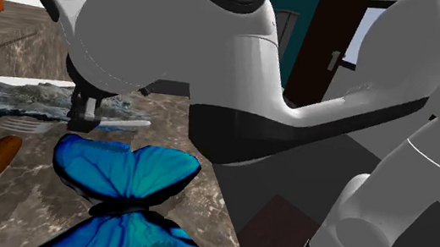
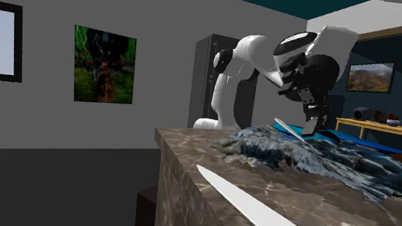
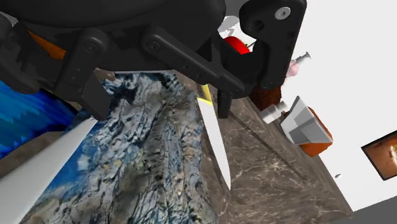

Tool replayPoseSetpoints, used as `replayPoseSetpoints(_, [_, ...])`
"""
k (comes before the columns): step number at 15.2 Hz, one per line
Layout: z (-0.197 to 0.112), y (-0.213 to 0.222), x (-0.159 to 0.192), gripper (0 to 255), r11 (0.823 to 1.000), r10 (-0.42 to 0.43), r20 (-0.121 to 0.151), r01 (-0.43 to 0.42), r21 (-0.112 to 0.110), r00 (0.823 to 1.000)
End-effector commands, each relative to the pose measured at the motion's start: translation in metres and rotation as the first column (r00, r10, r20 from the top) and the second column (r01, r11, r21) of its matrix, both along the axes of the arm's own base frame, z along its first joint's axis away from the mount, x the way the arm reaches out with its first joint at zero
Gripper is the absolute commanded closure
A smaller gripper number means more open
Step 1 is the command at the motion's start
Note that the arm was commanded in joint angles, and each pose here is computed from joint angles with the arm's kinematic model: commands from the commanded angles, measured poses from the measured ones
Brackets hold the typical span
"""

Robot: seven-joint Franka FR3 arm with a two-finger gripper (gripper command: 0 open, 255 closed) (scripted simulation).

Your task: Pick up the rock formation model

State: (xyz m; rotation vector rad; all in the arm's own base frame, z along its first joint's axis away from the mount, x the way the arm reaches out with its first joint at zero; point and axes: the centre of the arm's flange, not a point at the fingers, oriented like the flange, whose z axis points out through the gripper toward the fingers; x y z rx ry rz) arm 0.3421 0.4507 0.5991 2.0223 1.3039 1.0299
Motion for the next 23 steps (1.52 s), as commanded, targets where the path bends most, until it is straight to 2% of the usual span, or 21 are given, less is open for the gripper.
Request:
replayPoseSetpoints(1, [-0.005,0.02,-0.011,0,0.998,0.057,0.055,-0.055,-0.027,0.997])
replayPoseSetpoints(3, [-0.01,0.038,-0.02,0,0.994,0.103,0.097,-0.099,-0.051,0.99])
replayPoseSetpoints(12, [-0.05,0.038,-0.02,0,0.994,0.103,0.097,-0.099,-0.051,0.99])
replayPoseSetpoints(13, [-0.049,0.039,-0.02,255,0.994,0.103,0.098,-0.099,-0.05,0.99])
replayPoseSetpoints(19, [-0.054,0.041,-0.016,255,0.994,0.104,0.097,-0.099,-0.05,0.99])
replayPoseSetpoints(23, [-0.045,0.038,-0.02,255,0.994,0.103,0.097,-0.099,-0.051,0.99])
